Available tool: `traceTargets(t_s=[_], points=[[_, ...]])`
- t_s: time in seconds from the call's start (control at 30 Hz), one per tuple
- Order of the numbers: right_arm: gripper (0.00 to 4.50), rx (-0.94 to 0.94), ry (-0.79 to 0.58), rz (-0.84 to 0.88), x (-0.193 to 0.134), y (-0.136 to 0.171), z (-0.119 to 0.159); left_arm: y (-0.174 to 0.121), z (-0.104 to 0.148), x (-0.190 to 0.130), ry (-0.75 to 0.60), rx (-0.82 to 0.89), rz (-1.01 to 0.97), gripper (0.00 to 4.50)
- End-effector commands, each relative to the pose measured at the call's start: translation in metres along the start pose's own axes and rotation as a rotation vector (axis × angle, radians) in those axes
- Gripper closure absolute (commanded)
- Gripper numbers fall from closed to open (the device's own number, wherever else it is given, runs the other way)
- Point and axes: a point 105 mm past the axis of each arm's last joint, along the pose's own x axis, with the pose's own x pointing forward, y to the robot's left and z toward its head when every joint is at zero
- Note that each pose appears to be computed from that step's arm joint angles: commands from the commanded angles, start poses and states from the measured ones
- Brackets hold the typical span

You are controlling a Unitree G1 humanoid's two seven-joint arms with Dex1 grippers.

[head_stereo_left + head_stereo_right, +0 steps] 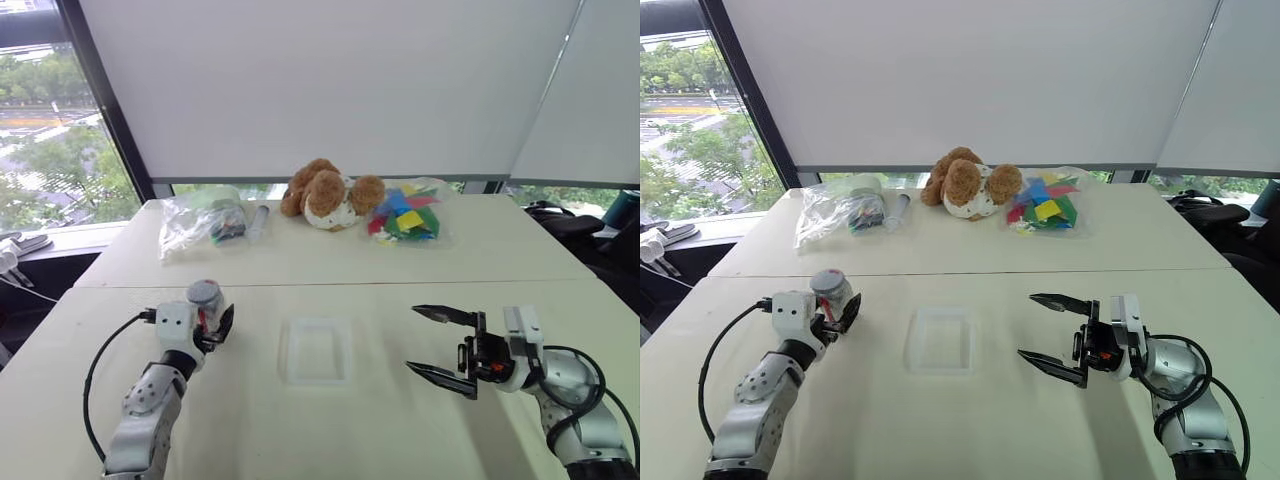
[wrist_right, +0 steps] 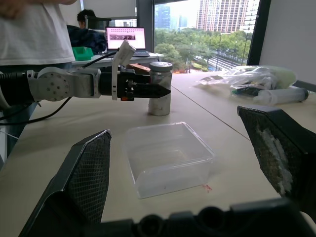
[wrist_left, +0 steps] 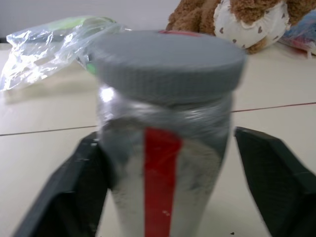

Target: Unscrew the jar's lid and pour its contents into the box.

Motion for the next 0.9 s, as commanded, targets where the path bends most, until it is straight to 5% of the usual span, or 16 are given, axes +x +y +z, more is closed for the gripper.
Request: traceTargets(t_s=[0.03, 0.2, 0.37, 0.63, 0.9], points=[[0.00, -0.049, -0.020, 0.003, 0.003, -0.002, 0.011, 0.002, 0.007, 0.002, -0.019, 0.021, -0.025, 2.43], [0.00, -0.049, -0.037, -0.023, 0.006, -0.009, 0.020, 0.008, 0.030, -0.001, -0.094, 0.046, -0.112, 2.42], [0.00, 0.080, -0.087, 0.045, 0.053, -0.013, 0.068, -0.026, 0.094, -0.019, -0.179, 0.082, -0.588, 2.42], [0.00, 0.221, -0.031, 0.174, 0.120, 0.001, 0.101, -0.083, 0.111, -0.028, -0.109, 0.151, -0.939, 2.42], [0.00, 0.219, 0.021, 0.209, 0.155, 0.005, 0.096, -0.119, 0.110, -0.029, -0.146, 0.137, -1.042, 2.42]])
